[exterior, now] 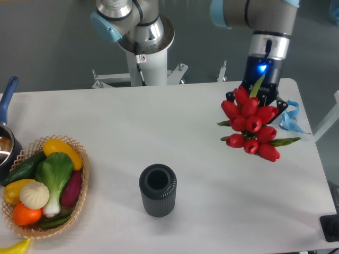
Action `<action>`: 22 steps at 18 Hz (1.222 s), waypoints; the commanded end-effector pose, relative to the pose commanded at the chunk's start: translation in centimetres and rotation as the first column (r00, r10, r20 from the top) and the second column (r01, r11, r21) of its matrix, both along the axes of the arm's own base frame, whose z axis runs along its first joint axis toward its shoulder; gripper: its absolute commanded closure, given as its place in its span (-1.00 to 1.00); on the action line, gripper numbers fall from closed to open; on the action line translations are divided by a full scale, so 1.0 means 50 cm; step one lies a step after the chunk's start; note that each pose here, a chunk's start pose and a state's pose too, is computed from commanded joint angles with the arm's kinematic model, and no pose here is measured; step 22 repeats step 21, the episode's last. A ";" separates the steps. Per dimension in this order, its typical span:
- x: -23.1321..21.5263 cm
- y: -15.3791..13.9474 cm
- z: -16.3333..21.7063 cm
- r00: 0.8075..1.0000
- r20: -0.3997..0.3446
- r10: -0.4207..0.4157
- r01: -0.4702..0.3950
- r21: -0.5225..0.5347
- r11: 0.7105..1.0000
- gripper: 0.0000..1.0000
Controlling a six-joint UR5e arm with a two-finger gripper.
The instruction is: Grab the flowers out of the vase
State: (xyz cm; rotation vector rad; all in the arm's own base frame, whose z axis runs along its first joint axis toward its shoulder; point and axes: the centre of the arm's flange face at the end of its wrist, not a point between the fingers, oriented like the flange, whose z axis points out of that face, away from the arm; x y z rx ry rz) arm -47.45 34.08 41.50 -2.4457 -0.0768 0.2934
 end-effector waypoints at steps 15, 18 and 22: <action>0.033 0.008 -0.081 0.995 0.038 -0.097 0.103 -0.475 0.874 1.00; 0.033 0.010 -0.102 0.994 0.050 -0.094 0.106 -0.516 0.850 1.00; 0.044 0.027 -0.121 0.993 0.052 -0.109 0.120 -0.562 0.819 1.00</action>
